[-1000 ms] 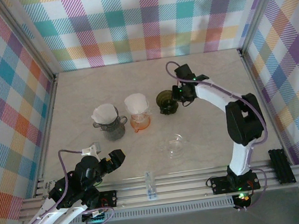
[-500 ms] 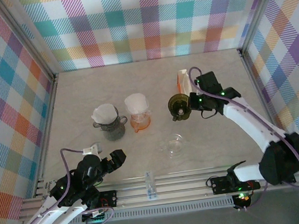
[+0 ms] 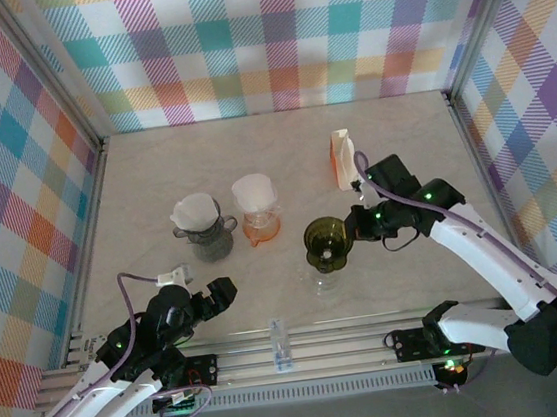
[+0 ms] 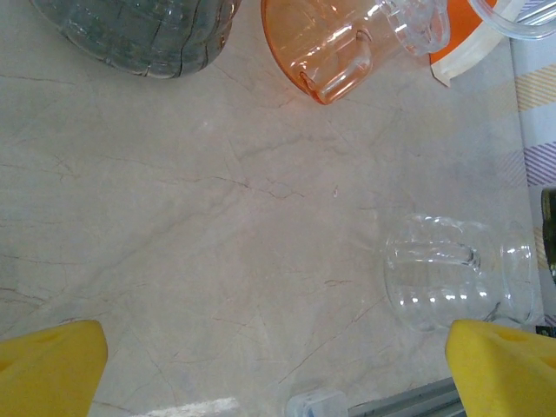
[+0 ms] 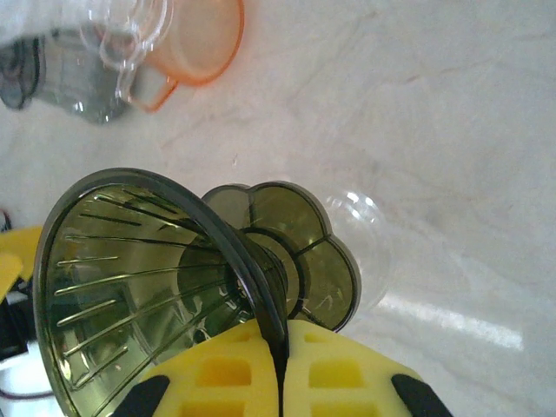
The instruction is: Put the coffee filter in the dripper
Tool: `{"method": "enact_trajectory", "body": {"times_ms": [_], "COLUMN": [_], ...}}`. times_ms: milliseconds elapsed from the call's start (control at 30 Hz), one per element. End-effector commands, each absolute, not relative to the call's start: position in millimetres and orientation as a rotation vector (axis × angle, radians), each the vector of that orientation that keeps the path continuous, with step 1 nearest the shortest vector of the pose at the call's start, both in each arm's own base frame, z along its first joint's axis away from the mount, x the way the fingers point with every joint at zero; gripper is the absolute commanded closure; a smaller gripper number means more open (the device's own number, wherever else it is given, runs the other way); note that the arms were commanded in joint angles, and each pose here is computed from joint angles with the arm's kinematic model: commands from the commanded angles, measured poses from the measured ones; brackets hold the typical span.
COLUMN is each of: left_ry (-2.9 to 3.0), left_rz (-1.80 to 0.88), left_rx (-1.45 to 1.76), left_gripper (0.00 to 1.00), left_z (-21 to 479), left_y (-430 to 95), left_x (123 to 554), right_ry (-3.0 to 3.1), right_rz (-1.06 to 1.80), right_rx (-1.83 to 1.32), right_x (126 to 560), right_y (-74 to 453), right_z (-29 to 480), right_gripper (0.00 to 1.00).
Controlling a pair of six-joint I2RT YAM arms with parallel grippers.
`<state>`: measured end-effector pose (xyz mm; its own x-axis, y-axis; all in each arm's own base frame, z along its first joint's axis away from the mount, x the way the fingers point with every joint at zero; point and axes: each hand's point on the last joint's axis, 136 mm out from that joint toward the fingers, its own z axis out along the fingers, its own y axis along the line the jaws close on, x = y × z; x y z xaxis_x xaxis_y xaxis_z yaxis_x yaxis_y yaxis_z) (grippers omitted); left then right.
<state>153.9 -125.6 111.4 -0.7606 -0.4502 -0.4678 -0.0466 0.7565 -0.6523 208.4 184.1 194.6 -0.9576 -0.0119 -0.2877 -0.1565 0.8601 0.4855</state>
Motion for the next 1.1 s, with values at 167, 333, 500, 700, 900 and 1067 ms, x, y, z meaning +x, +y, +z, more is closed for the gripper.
{"method": "enact_trajectory", "body": {"times_ms": [167, 333, 500, 700, 900, 1067], "left_ry": [2.284, 2.285, 2.287, 2.285, 2.291, 2.282], "left_rz": [-0.848, -0.847, -0.843, -0.843, -0.847, -0.853], "left_rx": [-0.360, -0.360, -0.361, -0.362, -0.363, -0.361], "left_gripper": [0.00, 0.00, 0.00, 0.00, 0.00, 0.00], "left_z": [125, 125, 125, 124, 122, 125], "left_y": [-126, -125, -125, -125, -126, -127], "left_x": [158, 158, 157, 158, 158, 159], "right_ry": [2.823, 2.822, 2.813, 2.807, 2.814, 2.746], "right_rz": [0.742, 0.736, 0.725, 0.698, 0.707, 0.676], "right_rx": [-0.179, -0.178, -0.182, -0.190, -0.204, -0.185], "right_x": [191, 195, 198, 199, 195, 205], "right_y": [189, 191, 191, 189, 189, 185], "right_z": [182, 173, 168, 168, 167, 179], "right_gripper": [1.00, 1.00, 1.00, 1.00, 0.52, 0.33]}}
